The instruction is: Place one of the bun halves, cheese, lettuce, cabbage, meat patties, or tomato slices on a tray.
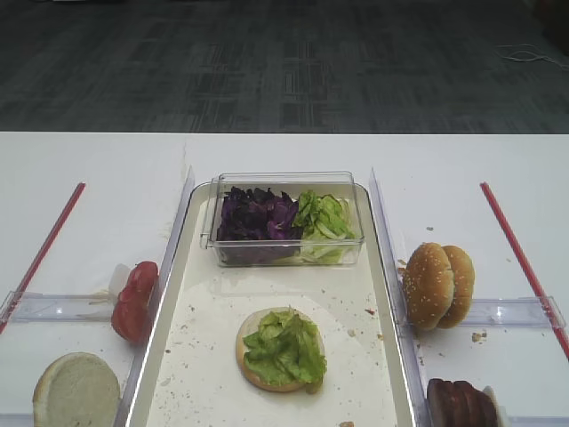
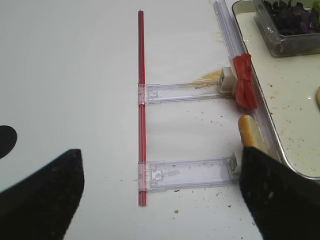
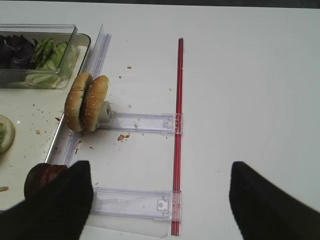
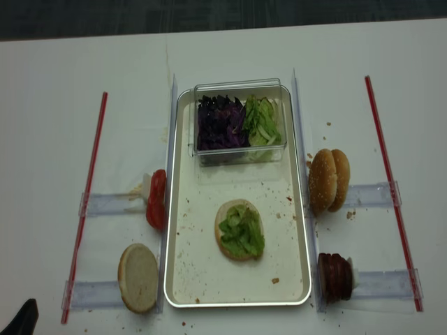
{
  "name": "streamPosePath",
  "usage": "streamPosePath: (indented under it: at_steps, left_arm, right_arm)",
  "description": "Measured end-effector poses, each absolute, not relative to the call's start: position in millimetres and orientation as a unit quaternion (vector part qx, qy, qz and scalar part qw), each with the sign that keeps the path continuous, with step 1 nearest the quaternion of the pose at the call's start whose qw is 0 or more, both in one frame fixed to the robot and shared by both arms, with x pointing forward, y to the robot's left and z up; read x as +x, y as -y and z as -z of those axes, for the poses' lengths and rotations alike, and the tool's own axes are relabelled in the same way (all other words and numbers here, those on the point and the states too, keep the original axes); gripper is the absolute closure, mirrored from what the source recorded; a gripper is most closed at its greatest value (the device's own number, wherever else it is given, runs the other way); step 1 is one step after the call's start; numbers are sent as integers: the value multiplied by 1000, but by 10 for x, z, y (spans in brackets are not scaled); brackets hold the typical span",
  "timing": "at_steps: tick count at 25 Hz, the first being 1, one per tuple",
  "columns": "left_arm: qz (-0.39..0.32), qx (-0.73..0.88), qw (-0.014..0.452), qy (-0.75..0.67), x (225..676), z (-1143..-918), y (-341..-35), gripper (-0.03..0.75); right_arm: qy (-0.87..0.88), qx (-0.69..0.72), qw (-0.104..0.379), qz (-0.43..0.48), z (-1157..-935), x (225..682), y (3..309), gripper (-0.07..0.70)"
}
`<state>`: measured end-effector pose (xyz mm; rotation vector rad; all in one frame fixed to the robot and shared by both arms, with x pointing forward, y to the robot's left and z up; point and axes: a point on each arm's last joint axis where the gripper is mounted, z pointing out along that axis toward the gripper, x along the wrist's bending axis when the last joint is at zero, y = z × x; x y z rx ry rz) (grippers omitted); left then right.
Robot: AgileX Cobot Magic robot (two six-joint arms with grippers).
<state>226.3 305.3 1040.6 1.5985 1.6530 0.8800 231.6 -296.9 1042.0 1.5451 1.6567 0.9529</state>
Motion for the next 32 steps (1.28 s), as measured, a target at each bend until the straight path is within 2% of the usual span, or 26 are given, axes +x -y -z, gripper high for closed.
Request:
streamPosePath:
  at_steps: [32]
  left_arm:
    - [-337,612,333,-633,2263,-10406,-3053,99]
  right_arm:
    - [-636,592,335,-365,-10419,2315,2969,38]
